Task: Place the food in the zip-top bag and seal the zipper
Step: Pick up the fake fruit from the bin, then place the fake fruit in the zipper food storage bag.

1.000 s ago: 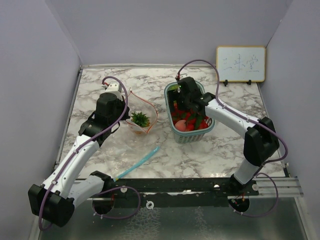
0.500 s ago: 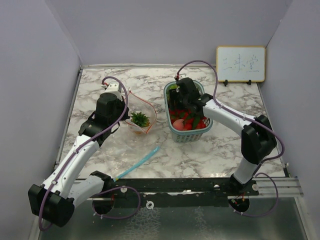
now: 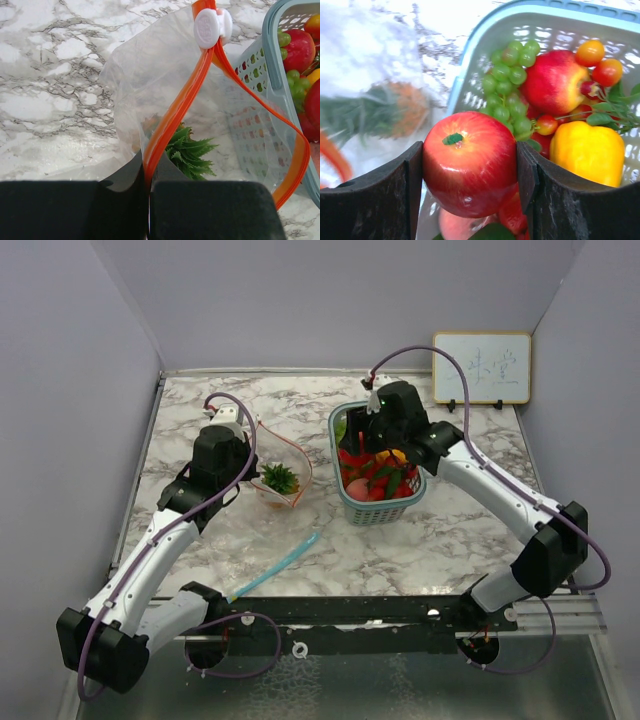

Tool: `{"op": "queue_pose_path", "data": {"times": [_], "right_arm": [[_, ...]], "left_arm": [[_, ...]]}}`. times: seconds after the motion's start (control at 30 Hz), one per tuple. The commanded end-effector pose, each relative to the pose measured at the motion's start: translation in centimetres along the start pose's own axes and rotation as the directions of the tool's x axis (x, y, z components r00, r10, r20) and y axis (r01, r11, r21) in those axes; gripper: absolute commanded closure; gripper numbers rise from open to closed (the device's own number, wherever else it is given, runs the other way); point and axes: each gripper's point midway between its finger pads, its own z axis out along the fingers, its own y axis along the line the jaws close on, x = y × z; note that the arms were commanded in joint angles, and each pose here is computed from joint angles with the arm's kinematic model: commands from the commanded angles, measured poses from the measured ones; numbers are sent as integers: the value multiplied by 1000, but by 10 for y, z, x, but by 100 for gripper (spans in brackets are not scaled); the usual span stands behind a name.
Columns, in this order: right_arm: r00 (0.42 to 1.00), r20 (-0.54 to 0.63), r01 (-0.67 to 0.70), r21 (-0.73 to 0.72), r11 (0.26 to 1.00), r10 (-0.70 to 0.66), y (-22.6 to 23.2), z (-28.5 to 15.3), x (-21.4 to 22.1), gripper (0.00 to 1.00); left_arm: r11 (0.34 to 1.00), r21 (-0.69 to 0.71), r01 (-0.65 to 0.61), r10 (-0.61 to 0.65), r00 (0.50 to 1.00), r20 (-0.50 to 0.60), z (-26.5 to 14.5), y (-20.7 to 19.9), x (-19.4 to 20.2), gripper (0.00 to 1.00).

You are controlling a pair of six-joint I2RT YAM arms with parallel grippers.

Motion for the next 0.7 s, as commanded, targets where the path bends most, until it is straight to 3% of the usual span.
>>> {"op": "queue_pose_path", "data": {"times": [0.0,0.2,0.37,0.5,0.67], "right_arm": [[998,64,44,-242,969,-29,44,-40,-29,62],[985,170,131,-571,811,-40,110,-92,-49,65],[978,203,179,-718,673,-43,154,-109,-40,65],[981,192,167,-763,624,-27,170,-101,-36,65],[986,166,136,-758,638,-13,179,-71,-33,65]], "left_arm": [[1000,-5,3,-3,1000,16,2,0,-5,100],[1000,10,10,-10,1000,12,5,-3,-5,100],[999,48,22,-22,1000,4,7,-12,-9,100],[997,77,31,-31,1000,3,6,-19,-13,100],[994,102,42,-43,999,11,2,-25,-19,100]]}}
